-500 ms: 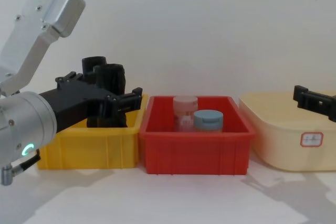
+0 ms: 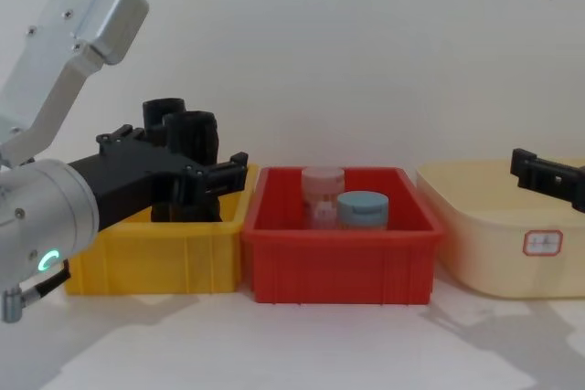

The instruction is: Pick up the garbage bag with the one hand and transfer it to the other hand.

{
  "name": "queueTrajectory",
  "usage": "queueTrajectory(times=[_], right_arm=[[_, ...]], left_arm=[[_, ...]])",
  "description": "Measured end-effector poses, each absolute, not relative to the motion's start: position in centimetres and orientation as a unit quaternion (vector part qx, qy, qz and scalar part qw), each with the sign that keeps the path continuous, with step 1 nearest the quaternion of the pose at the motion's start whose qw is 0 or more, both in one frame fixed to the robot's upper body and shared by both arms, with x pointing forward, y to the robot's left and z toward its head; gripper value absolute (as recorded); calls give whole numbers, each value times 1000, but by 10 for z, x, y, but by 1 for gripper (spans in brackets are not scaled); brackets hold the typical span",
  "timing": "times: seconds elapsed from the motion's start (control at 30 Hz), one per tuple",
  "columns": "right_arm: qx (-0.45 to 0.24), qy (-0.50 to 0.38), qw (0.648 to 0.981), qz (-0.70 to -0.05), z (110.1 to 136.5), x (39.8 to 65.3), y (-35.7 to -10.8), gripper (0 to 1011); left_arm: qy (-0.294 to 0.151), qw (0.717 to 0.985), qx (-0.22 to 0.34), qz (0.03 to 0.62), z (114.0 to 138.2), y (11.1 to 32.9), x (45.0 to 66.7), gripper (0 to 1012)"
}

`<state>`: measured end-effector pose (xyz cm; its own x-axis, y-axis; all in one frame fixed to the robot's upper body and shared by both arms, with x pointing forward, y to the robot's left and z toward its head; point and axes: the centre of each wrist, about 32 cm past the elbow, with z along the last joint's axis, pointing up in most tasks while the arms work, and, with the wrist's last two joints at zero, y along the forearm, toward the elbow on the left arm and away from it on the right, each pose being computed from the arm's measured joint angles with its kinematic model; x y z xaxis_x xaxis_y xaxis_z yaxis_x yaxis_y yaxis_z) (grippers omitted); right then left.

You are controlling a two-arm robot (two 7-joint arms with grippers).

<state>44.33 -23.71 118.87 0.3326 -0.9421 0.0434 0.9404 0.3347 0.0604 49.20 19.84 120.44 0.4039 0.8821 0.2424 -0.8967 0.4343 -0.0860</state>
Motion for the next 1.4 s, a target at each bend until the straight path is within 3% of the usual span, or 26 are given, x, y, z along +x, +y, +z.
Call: queueTrajectory(times=[0.77, 1.4], right_arm=[[12, -35, 816, -577, 1189, 443, -237, 1001], [12, -35, 816, -577, 1189, 443, -237, 1002]], left_arm=[[-128, 794, 16, 594, 1207, 210, 493, 1001], [-100, 800, 31, 591, 1201, 203, 519, 1001]])
